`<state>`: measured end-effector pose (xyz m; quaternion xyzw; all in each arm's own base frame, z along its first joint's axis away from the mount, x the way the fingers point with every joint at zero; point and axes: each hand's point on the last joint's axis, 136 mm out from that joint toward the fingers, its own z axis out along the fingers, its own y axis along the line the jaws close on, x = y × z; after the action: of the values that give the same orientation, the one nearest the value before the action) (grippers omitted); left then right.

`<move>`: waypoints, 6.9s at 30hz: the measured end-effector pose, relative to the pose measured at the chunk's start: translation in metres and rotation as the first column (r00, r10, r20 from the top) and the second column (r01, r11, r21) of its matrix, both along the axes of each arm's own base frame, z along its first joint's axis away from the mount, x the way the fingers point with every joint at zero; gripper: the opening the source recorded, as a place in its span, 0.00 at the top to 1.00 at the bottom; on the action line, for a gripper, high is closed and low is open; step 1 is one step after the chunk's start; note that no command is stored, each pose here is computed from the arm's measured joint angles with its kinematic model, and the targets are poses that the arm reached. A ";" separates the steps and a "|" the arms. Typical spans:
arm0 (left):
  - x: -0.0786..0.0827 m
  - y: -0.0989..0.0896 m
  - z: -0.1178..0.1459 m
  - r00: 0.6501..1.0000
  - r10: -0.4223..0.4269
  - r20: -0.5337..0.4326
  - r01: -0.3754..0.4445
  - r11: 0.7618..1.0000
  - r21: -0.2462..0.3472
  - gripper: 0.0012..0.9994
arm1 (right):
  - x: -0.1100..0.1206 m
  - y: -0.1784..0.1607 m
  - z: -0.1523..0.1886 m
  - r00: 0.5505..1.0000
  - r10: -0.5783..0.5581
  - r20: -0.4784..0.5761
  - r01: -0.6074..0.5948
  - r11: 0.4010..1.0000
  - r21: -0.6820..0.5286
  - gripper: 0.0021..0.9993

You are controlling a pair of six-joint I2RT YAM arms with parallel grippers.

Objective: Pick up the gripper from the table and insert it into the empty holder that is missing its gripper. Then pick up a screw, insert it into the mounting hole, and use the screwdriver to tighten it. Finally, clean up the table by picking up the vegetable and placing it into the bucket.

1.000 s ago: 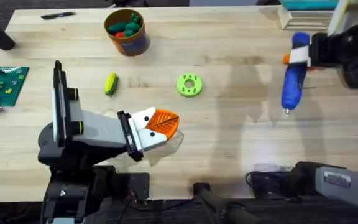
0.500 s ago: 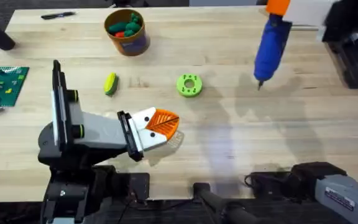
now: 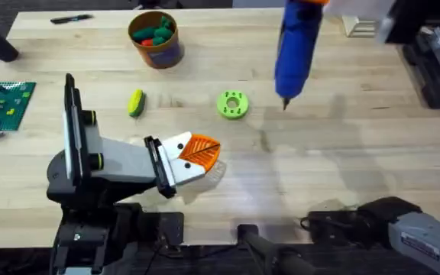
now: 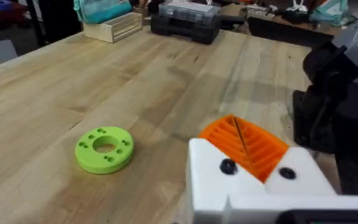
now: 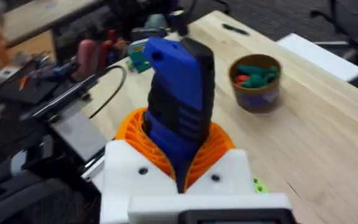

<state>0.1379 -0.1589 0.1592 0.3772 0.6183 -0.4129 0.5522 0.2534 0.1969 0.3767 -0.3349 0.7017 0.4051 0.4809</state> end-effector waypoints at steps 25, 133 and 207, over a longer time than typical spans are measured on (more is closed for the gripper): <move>0.000 0.000 0.000 1.000 0.000 0.000 0.000 1.000 0.000 0.99 | -0.065 0.103 -0.014 0.905 0.395 0.155 -0.387 0.918 -0.085 0.99; -0.003 -0.001 0.000 1.000 -0.018 -0.004 0.018 1.000 -0.002 0.99 | -0.086 0.154 -0.036 0.789 0.402 0.465 -0.514 0.846 0.140 0.99; -0.003 -0.001 0.000 1.000 -0.018 0.000 0.018 1.000 -0.001 0.99 | 0.065 0.051 -0.078 0.968 -0.038 0.248 0.153 0.874 -0.461 0.99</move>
<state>0.1350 -0.1600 0.1591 0.3825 0.6147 -0.4181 0.5487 0.3187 0.2481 0.2984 -0.4523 0.7347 0.1540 0.4816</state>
